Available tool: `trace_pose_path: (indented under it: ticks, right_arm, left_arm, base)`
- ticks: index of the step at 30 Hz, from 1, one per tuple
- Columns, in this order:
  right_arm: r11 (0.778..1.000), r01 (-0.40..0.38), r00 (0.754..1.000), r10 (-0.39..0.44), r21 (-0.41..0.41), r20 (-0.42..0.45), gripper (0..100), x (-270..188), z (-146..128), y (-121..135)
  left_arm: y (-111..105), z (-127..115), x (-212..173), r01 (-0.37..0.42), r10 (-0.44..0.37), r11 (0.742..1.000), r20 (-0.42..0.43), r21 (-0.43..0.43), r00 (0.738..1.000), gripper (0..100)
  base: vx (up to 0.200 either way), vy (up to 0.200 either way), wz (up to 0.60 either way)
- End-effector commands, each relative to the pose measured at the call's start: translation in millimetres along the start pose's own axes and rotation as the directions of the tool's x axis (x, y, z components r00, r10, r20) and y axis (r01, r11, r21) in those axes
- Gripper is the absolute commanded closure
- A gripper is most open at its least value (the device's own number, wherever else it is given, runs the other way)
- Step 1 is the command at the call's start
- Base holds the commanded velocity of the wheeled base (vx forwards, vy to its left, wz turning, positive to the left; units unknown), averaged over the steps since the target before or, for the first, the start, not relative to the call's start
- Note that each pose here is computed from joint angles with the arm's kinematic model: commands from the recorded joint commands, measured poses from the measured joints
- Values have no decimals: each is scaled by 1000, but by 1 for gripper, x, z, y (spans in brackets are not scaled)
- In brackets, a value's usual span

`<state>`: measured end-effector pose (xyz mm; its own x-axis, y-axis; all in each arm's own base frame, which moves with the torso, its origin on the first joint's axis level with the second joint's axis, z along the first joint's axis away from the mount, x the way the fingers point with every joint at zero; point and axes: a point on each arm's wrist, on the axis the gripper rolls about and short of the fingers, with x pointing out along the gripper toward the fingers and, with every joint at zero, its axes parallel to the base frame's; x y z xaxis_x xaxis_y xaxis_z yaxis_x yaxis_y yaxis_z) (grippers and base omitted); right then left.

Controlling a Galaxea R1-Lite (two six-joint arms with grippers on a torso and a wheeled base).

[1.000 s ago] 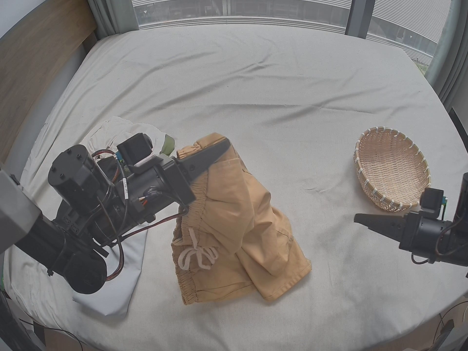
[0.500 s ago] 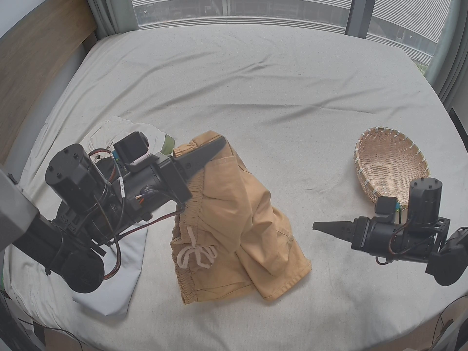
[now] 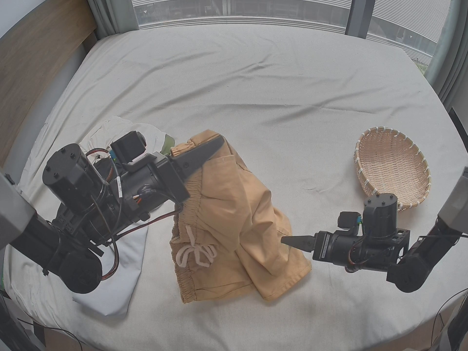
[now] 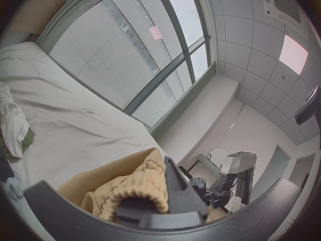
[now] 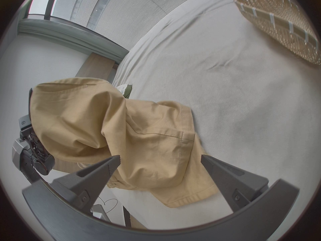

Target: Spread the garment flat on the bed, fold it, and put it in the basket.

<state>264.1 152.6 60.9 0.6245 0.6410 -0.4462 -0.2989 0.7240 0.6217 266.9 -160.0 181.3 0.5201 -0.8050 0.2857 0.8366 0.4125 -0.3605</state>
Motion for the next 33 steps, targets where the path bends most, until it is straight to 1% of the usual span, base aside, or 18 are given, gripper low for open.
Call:
trace_pose_path:
  ticks: [1, 13, 19, 22, 28, 33]
  right_arm:
    - [1000, 11, 999, -11, 3, -38, 0, 18, -8, -5]
    - [1000, 12, 999, -12, 5, -44, 0, 39, -7, -10]
    - [1000, -25, 999, 24, -12, -26, 0, 51, -2, 0]
    - [1000, -28, 999, 27, -12, -25, 0, 52, -2, 0]
    - [1000, 15, 999, -14, 24, -33, 0, 44, -4, -13]
    - [999, 21, 1000, -21, 31, -4, 0, 40, -2, -21]
  left_arm:
    - [-1, 0, -1, 1, -1, 1000, 1, 0, 1000, 100]
    - [-1, -1, -1, -3, 3, 1000, -5, -4, 1000, 100]
    - [-1, -1, -2, -3, 3, 1000, -3, -1, 1000, 100]
    - [0, -1, -3, -6, 6, 1000, -5, -2, 1000, 100]
    - [0, -2, -2, -5, 5, 1000, -7, -3, 1000, 100]
    - [0, -2, -2, -5, 5, 1000, -7, -3, 1000, 100]
  base:
    - [0, 0, 0]
    - [0, 0, 0]
    - [0, 0, 0]
    - [0, 0, 0]
    - [0, 0, 0]
    - [0, 0, 0]
